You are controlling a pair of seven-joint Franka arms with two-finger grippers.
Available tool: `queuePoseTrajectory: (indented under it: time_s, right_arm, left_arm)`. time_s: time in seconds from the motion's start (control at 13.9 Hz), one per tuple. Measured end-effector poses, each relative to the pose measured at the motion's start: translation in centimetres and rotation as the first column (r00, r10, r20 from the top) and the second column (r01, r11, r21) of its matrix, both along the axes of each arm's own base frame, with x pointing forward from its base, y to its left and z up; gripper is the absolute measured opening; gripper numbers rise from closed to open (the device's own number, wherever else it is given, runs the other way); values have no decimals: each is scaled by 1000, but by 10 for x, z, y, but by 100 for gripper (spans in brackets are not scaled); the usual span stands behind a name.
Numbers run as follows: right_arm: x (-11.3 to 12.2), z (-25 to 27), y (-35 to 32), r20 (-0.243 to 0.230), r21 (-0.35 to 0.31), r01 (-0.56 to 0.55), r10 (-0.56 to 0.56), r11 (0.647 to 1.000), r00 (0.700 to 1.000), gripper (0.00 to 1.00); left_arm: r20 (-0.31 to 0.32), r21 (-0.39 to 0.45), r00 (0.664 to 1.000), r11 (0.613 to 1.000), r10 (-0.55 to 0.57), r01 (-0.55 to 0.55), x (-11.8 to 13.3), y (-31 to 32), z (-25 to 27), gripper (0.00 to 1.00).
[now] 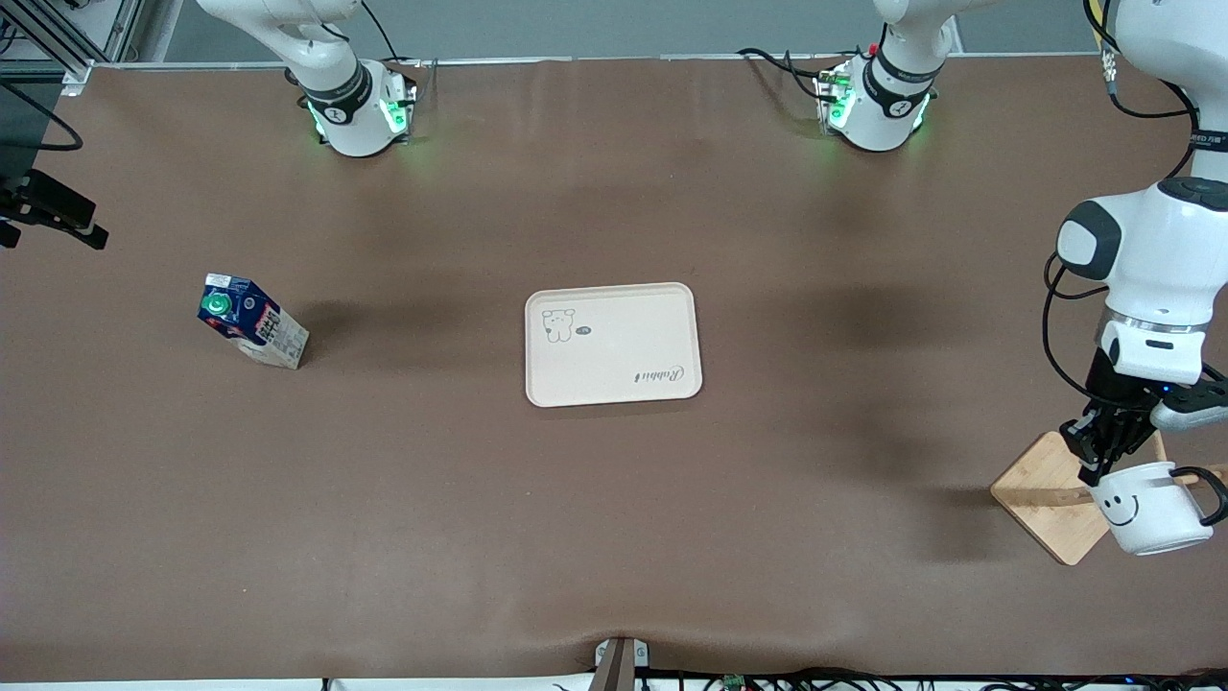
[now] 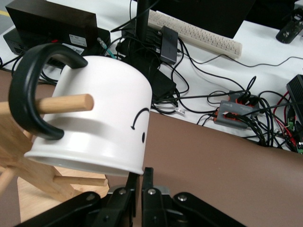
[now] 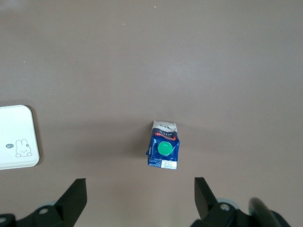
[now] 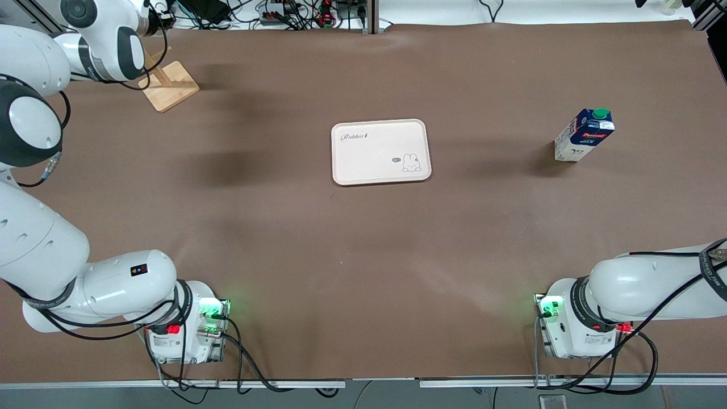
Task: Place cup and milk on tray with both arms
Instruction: 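Lift the mug off the stand while the right gripper grasps the milk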
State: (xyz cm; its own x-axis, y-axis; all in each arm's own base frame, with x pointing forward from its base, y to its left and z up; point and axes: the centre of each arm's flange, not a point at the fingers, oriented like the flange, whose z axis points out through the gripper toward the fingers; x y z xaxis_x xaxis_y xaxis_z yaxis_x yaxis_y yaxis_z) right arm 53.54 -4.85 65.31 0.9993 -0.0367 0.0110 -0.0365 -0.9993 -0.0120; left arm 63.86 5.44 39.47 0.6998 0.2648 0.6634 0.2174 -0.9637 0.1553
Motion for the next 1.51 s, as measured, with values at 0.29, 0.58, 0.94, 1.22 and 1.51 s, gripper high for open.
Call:
queuePoseTrajectory:
  time_s: [0.29, 0.58, 0.94, 1.22, 1.51]
  right_arm:
    - [11, -19, -3, -37, -2, 4, -4, 1000, 999, 100]
    - [18, -33, -9, -59, -1, 14, -14, 1000, 998, 100]
    - [38, -76, -12, -133, -1, 18, -18, 1000, 991, 100]
    - [64, -136, -13, -211, 0, 16, -16, 1000, 977, 100]
    - [74, -190, -25, -281, -5, 34, -34, 999, 959, 100]
  left_arm:
    - [-69, 14, 998, 1000, -12, 13, 2, -14, 32, 6]
    - [-135, 16, 991, 1000, -12, 15, -2, -27, 52, 6]
    - [-183, 6, 983, 1000, -2, 3, -5, -45, 74, 6]
    - [-246, -3, 969, 1000, -1, 0, -6, -58, 73, 6]
    - [-283, -37, 959, 999, 1, -12, -9, -90, 72, 6]
